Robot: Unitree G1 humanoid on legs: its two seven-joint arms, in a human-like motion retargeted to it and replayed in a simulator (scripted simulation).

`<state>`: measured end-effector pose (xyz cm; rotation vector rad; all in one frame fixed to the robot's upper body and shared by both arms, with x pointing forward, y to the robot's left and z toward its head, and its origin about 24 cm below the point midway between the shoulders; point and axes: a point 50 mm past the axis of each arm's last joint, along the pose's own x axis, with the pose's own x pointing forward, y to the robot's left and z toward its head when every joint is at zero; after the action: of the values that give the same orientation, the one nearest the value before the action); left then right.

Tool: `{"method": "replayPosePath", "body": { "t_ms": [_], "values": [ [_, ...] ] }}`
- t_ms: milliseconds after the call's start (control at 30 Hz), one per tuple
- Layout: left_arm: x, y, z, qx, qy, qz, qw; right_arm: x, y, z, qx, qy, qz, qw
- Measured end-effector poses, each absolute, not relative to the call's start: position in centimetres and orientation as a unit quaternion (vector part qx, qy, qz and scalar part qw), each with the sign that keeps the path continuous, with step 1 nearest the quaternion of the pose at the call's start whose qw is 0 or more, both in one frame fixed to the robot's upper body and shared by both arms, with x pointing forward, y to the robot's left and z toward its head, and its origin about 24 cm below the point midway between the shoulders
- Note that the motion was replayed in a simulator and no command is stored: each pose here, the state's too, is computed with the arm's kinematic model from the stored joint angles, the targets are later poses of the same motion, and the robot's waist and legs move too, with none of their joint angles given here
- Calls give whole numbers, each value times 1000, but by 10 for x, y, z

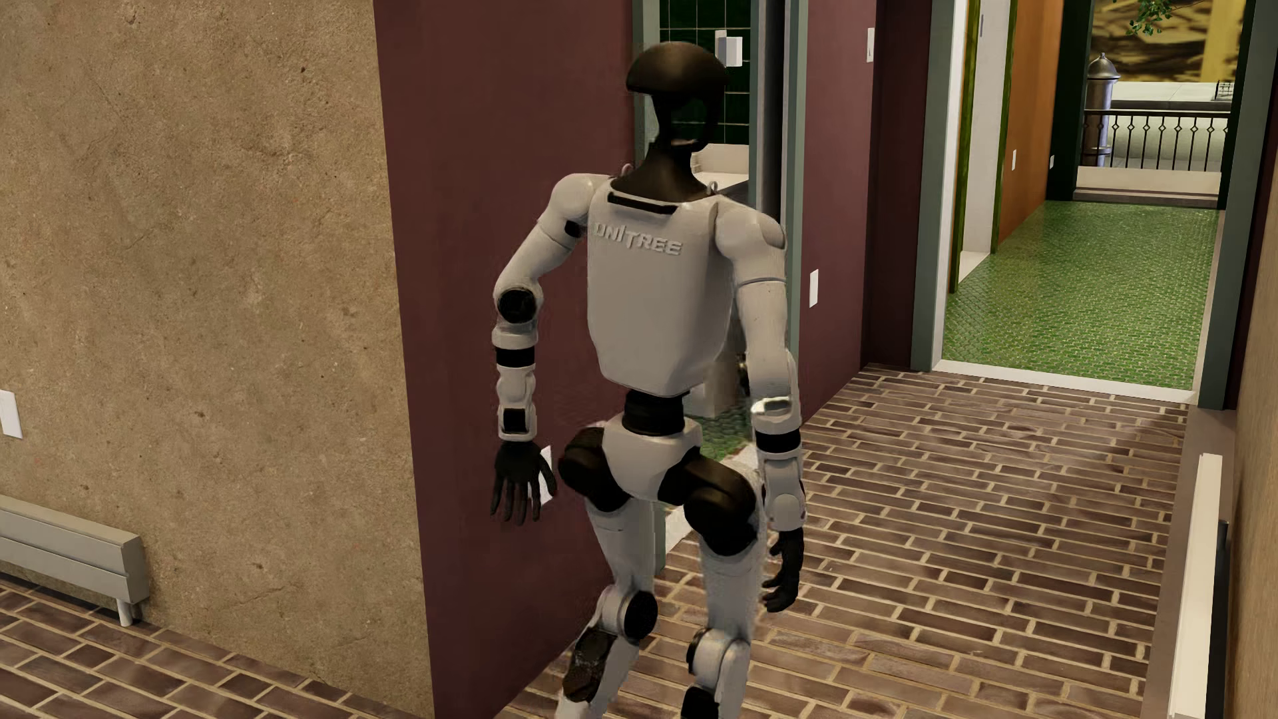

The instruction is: Avoid the corner

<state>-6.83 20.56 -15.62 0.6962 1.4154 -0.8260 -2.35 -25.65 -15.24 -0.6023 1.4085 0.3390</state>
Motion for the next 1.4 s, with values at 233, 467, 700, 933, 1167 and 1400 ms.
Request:
{"method": "replayPosePath", "body": {
  "t_ms": [233, 467, 700, 933, 1167, 1400],
  "values": [
    [6, 198, -151, 230, 552, -219, 770, 21, -254, -148, -250, 579, 109, 768],
    [-77, 210, -156, 283, 643, -318, 637, -44, -244, -150, -218, 644, 114, 725],
    [14, 226, -156, 325, 563, -276, 708, -113, -224, -149, -247, 705, 242, 619],
    [112, 219, -120, 276, 420, -177, 846, -71, -228, -154, -241, 668, 200, 675],
    [-23, 191, -159, 288, 573, -331, 693, 12, -266, -147, -260, 596, 100, 753],
    [-89, 184, -154, 274, 621, -384, 626, 44, -271, -134, -242, 538, 55, 805]
  ]
}}
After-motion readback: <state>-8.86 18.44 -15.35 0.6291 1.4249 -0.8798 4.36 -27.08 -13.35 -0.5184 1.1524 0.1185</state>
